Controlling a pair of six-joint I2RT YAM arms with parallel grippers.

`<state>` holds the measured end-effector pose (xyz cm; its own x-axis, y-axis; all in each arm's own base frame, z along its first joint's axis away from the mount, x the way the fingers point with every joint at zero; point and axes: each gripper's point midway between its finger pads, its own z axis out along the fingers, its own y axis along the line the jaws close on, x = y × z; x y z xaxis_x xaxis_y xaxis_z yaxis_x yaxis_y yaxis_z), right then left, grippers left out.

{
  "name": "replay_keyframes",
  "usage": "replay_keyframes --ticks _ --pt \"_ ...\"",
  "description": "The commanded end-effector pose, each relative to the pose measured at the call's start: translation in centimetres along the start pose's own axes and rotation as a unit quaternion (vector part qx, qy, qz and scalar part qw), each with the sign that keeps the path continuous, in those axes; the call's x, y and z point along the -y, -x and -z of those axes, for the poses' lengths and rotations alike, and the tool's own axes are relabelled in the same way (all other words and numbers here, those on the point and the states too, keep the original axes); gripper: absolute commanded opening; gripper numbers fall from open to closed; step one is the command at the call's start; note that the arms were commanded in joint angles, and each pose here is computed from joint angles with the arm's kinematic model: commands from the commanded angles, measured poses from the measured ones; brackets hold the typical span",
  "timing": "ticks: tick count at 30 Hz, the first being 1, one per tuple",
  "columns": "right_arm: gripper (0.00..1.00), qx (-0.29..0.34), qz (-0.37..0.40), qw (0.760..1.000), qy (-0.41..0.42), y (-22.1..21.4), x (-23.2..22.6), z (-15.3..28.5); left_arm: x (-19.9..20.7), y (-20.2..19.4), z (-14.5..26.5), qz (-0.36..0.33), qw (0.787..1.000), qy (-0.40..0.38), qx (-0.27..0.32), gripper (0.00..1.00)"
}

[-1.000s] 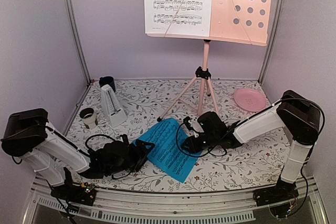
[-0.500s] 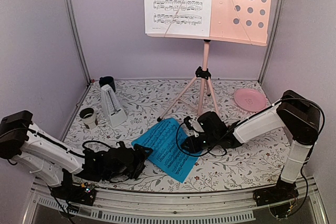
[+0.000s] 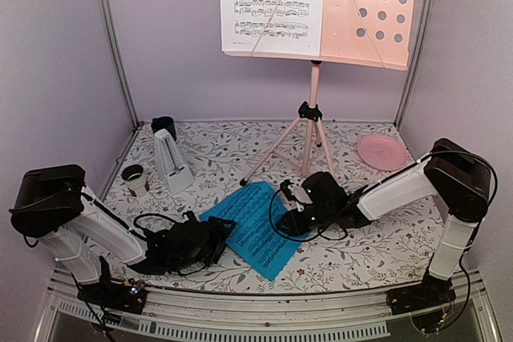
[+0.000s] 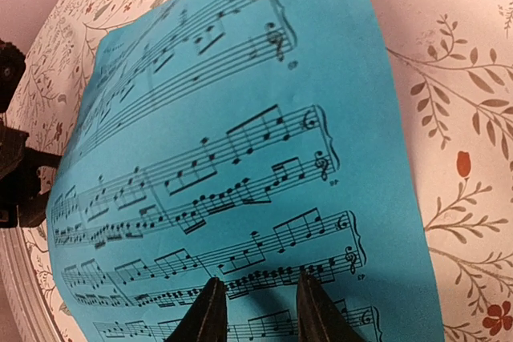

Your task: Set up the instrument practice props

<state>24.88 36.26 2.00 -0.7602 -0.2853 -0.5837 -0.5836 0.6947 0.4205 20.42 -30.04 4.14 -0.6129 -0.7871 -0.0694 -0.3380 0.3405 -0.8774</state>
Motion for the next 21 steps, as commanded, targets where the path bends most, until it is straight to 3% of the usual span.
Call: replay_keyframes --ticks 1,7,12,18,21 --pt "0.31 -0.067 -0.003 0.998 0.011 -4.3 -0.7 0.3 1.2 1.1 -1.1 -0.019 0.999 -0.021 0.018 0.69" --pt "0.31 -0.066 0.008 0.997 0.049 -4.7 -2.9 1.4 2.1 2.1 -1.0 -0.045 0.997 -0.033 0.044 0.55" --pt "0.35 -0.044 0.013 0.995 0.087 -3.8 -4.6 3.4 2.4 2.9 0.0 -0.088 0.994 -0.022 0.056 0.27" --pt "0.57 0.02 0.049 0.991 0.122 -0.3 -7.2 7.4 5.0 3.0 1.6 -0.234 0.971 -0.011 0.054 0.0" --pt "0.72 0.062 0.063 0.986 0.139 2.0 -8.3 10.1 7.2 2.6 2.7 -0.331 0.942 -0.032 0.042 0.0"
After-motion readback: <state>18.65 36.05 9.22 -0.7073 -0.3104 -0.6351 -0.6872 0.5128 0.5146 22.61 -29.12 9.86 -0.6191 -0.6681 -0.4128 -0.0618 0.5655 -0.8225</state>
